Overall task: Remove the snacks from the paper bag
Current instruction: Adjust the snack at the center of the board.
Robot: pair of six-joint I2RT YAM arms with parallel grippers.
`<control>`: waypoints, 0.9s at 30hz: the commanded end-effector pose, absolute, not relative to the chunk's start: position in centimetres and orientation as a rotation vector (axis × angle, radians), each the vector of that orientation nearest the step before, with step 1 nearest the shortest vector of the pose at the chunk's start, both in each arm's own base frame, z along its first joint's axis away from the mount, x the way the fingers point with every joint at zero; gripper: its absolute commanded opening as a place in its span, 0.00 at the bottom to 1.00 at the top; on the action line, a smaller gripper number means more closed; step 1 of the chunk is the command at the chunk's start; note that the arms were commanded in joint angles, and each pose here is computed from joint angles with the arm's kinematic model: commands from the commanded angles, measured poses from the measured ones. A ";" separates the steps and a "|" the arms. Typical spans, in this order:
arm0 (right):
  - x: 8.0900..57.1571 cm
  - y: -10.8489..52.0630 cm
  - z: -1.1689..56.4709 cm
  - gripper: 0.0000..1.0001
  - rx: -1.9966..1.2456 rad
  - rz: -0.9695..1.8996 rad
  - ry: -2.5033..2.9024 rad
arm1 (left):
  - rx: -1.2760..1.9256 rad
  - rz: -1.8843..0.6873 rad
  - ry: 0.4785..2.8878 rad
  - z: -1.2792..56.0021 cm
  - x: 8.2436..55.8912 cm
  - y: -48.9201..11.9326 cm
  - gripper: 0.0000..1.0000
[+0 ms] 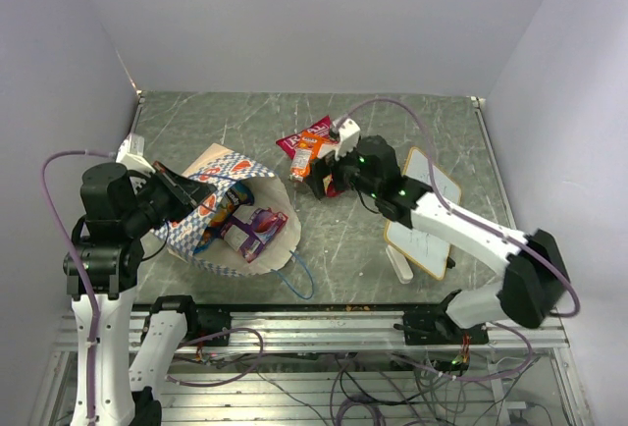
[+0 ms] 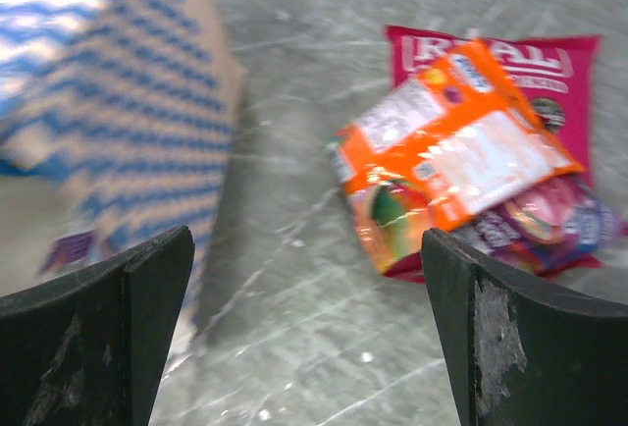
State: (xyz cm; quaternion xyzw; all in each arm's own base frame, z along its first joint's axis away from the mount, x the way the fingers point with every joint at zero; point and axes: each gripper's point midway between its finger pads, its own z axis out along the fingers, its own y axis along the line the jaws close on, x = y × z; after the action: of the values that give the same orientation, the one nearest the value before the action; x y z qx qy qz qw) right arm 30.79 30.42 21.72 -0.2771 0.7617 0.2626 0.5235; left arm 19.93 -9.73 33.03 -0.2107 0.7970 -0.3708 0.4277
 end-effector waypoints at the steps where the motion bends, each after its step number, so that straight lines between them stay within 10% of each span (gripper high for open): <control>1: 37.0 27.4 19.3 1.00 -0.586 0.289 1.943 | -0.520 -0.924 1.956 34.2 19.5 -9.6 0.07; 27: 49.4 22.6 7.9 0.99 -0.427 -0.204 2.237 | -0.511 -0.936 1.952 34.7 18.8 -9.8 0.07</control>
State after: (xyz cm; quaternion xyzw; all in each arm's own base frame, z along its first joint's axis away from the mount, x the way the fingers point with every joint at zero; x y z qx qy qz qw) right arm 48.40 27.17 9.00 -0.2117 0.8742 -0.0313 0.4359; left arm 19.06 -9.76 33.85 -0.2099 0.7943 -0.3726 0.4315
